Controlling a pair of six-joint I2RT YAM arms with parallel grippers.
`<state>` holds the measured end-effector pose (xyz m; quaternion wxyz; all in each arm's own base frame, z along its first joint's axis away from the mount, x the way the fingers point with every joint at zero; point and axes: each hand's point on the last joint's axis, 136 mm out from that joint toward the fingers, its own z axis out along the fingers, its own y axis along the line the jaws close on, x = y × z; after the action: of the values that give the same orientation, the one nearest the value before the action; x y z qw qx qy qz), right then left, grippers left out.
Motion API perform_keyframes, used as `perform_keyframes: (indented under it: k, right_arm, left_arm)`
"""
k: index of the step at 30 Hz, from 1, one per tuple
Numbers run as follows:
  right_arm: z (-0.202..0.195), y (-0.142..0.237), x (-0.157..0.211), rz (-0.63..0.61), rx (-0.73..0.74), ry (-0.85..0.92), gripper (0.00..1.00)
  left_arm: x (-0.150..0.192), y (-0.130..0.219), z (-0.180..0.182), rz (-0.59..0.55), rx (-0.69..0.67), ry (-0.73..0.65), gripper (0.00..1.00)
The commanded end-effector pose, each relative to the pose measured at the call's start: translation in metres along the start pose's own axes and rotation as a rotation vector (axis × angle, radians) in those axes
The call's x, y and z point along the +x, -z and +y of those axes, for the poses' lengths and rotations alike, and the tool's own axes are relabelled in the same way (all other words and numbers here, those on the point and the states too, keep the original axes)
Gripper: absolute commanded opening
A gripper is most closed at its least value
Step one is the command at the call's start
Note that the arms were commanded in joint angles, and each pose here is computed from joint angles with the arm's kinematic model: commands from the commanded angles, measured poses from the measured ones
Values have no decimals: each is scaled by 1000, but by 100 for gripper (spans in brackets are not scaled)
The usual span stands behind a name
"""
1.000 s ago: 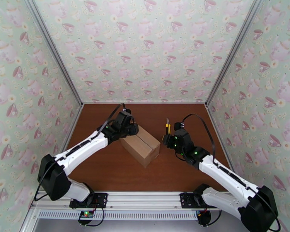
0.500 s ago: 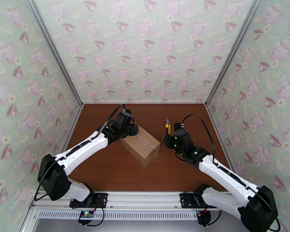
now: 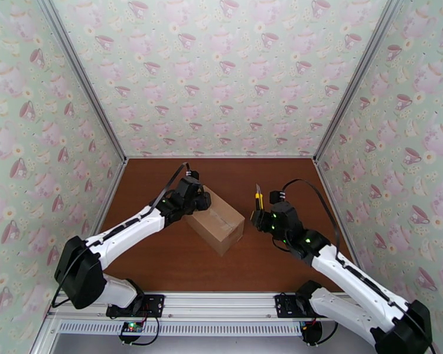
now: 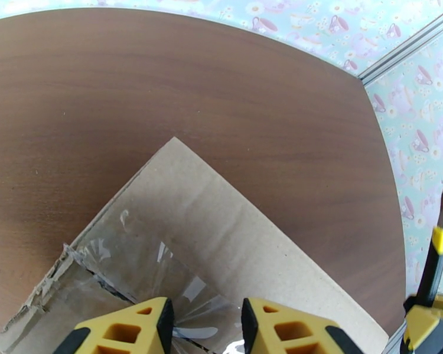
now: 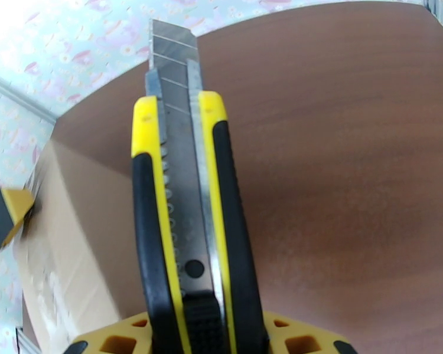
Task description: Unpack the express box
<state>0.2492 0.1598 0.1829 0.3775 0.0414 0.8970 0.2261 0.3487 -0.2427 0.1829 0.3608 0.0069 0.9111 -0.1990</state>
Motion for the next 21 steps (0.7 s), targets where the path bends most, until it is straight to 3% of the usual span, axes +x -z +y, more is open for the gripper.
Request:
perform_keyframes:
  k: [1,9,21]
  right_arm:
    - [-7,19,28,87,20,18,0]
    - [-6,48,61,185,35,96,0]
    - [14,60,83,242,78,263,0]
  left_arm:
    - [45,-11,28,133,-96,9,39]
    - [41,-10,31,112,-113,15,38]
    - [26,-5,21,81,-84,15,38]
